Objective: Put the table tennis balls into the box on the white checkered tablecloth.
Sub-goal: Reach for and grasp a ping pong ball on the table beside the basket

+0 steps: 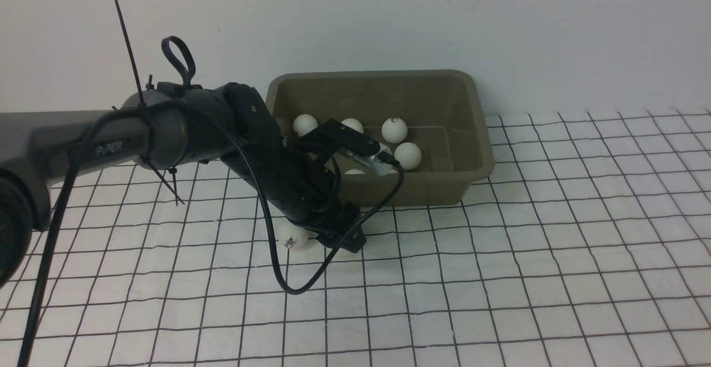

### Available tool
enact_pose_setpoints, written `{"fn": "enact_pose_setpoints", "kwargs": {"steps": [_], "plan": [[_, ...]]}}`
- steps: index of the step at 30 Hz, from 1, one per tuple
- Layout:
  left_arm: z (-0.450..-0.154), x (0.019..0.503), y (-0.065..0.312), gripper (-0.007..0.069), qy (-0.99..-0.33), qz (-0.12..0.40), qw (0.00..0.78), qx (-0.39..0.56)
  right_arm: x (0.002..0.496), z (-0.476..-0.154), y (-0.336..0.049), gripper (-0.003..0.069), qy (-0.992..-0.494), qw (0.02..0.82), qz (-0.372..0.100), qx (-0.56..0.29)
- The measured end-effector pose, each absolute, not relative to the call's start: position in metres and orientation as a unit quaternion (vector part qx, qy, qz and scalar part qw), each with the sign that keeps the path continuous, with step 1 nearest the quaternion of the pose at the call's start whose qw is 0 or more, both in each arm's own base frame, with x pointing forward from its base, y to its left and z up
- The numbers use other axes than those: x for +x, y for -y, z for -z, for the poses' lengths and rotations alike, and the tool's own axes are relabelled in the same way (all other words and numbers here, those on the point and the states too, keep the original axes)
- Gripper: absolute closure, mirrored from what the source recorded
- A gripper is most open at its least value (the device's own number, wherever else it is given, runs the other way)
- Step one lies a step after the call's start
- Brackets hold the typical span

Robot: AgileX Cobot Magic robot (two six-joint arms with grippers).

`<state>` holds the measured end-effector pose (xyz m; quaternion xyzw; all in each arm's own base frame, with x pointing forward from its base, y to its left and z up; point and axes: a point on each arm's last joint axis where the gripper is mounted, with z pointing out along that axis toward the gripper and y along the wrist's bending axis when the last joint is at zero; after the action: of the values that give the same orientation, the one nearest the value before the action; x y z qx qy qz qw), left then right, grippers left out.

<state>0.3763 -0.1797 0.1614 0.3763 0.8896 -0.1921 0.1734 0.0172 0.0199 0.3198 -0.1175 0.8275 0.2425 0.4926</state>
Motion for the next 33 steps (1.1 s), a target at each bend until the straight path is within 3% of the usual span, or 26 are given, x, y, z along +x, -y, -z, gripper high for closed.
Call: {"fn": "enact_pose_setpoints", "kwargs": {"steps": [33], "plan": [[-0.1580,0.3785,0.1804,0.0154,-0.886,0.185,0.188,0.382,0.0173,-0.3211,-0.0208,0.0676,-0.823,0.496,-0.250,-0.116]]}}
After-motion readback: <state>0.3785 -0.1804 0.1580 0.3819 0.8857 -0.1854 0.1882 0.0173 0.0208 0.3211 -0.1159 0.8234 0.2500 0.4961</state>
